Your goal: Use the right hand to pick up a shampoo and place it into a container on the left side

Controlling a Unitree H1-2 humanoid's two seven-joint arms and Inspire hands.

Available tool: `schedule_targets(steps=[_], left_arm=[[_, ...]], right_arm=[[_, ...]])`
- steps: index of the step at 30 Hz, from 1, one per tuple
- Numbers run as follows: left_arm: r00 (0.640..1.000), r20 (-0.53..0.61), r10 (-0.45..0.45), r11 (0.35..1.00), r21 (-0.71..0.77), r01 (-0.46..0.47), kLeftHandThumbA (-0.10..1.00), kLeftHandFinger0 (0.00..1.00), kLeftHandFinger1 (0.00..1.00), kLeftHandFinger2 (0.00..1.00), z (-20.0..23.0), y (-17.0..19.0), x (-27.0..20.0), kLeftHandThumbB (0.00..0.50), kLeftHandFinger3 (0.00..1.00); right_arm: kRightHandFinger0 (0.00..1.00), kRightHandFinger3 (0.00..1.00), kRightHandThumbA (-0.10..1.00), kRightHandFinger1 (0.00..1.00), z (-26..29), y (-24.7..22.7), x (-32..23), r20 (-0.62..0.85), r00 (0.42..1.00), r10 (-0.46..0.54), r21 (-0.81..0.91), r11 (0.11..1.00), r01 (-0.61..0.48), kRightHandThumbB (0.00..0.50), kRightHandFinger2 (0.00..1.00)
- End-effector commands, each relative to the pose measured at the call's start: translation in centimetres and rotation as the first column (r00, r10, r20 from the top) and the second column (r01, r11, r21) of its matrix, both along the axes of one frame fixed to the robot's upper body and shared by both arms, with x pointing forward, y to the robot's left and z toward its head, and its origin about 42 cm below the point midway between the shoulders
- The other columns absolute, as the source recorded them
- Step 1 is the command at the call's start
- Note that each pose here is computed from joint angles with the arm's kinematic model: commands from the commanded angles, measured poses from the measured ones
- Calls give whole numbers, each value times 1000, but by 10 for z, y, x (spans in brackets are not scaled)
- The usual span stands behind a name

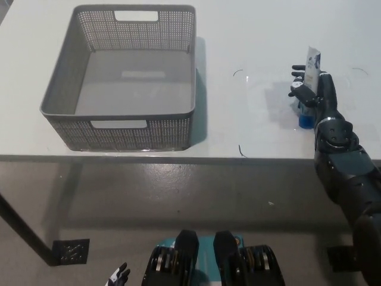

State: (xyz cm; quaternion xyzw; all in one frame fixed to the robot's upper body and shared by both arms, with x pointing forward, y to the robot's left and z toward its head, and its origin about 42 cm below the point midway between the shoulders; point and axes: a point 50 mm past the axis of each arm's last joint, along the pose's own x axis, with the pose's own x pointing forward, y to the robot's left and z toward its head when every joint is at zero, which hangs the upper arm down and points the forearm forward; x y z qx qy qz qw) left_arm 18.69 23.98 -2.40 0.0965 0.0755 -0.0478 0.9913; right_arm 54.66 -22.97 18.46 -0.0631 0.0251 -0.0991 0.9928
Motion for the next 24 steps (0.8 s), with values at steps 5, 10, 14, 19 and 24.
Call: schedule_targets(steps=[5,10,14,19,24], left_arm=[[999,52,9,1000,1,-9,1000,1000,1000,1000,6,4,2,122,1000],[998,54,11,1000,-8,-10,1000,1000,1000,1000,7,4,2,120,1000],[999,51,16,1000,-12,-15,1000,1000,1000,1000,6,4,3,134,1000],[998,65,10,1000,-19,-8,1000,1000,1000,1000,10,5,7,129,1000],[998,62,9,1000,-17,-8,1000,1000,1000,1000,9,6,7,130,1000]], right_arm=[[0,638,-100,304,60,16,18,239,971,-14,77,997,-5,134,663],[0,705,-100,235,92,39,21,331,943,27,53,997,-47,128,624],[0,747,-100,242,119,62,14,429,898,92,54,990,-127,106,617],[0,771,-100,235,161,96,-5,531,829,177,-2,978,-208,121,621],[0,769,-100,254,189,133,-27,587,775,235,-41,964,-261,128,630]])
